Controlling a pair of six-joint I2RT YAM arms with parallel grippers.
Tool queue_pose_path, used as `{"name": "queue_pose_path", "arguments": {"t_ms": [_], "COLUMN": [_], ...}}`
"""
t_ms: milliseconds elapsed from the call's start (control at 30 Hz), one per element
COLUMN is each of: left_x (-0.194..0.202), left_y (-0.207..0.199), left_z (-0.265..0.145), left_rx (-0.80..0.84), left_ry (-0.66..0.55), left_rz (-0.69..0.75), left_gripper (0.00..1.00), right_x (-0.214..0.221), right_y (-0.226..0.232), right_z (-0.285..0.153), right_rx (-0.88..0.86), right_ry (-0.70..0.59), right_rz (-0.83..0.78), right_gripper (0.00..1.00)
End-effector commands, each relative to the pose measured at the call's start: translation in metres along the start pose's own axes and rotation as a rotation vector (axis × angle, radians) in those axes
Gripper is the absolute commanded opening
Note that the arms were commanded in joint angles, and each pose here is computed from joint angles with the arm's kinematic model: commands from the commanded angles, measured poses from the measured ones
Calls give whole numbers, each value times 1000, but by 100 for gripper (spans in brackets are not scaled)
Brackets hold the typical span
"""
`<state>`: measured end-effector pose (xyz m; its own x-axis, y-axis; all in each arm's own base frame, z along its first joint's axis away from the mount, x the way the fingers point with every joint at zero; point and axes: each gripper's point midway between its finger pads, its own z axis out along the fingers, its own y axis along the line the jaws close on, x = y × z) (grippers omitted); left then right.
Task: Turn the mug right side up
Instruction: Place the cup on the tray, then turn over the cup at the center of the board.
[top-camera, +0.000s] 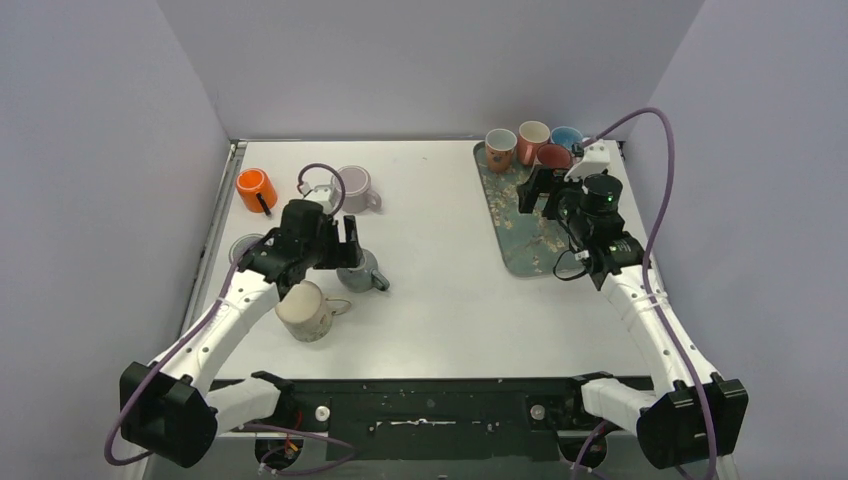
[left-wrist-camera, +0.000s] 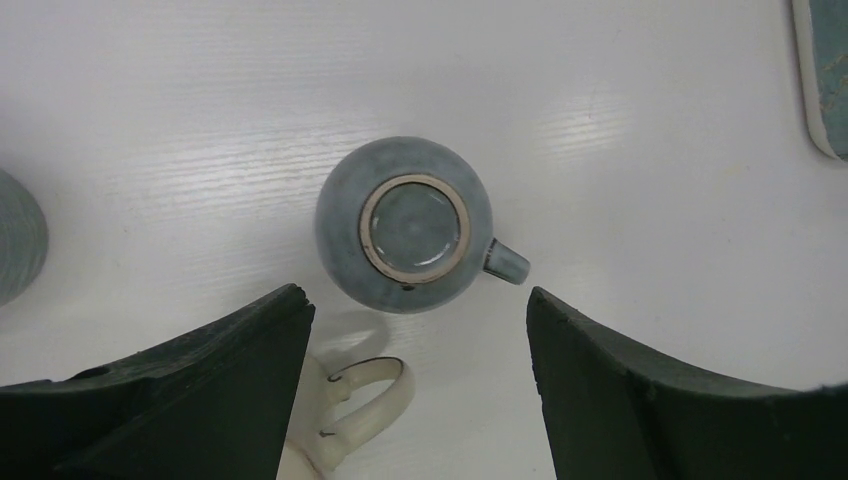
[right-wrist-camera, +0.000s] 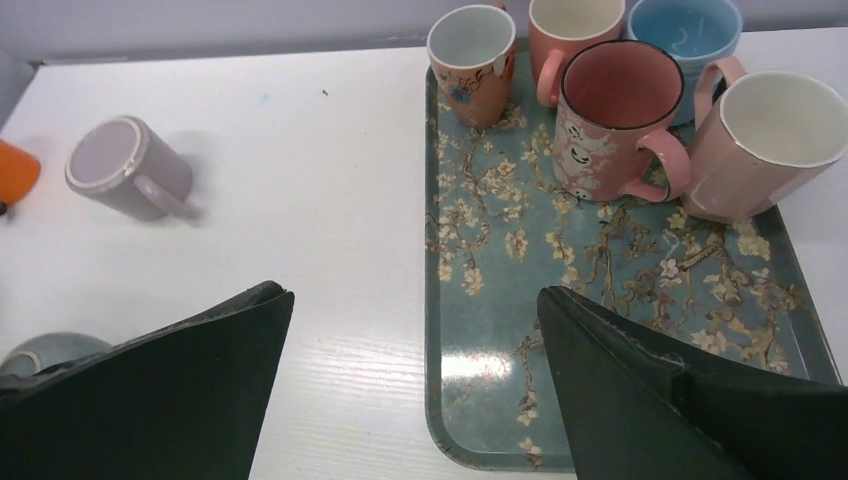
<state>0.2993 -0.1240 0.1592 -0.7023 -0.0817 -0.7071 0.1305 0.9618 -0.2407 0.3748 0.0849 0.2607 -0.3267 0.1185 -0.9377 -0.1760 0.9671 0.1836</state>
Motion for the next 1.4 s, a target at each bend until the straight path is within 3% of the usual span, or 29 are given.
{"name": "queue_pose_path", "arguments": {"t_ms": [0, 167, 367, 567, 767, 933, 1133, 1367], "left_x": [-20, 2, 11, 26, 43, 30, 18, 24], "left_y": [-37, -70, -47, -54, -36, -40, -18, -10], "left_z": [-12, 2, 17, 39, 64, 83, 90, 93], "left_rx": [-8, -21, -164, -136, -288, -229, -330, -347], "left_ry": [-75, -36, -72, -53, 8, -7, -41, -40], "left_rz": [-87, -137, -269, -364, -372, -332, -288, -269], "left_gripper": [76, 76, 81, 81, 84, 84, 75, 45], "right_x": [-25, -24, -36, -42, -34, -25, -14, -7], "right_y": [-6, -8, -4, 0, 12, 17, 26, 35], "right_z": [-7, -11, -30, -36, -28, -19, -10, -1], "right_rx": [63, 69, 37, 21, -51, -78, -135, -189], "right_ry": [-67, -69, -143, -152, -146, -105, -63, -36], "right_rz": [104, 193, 245, 260, 310, 319, 340, 349], "right_gripper": [100, 100, 100, 100, 100, 100, 100, 99]}}
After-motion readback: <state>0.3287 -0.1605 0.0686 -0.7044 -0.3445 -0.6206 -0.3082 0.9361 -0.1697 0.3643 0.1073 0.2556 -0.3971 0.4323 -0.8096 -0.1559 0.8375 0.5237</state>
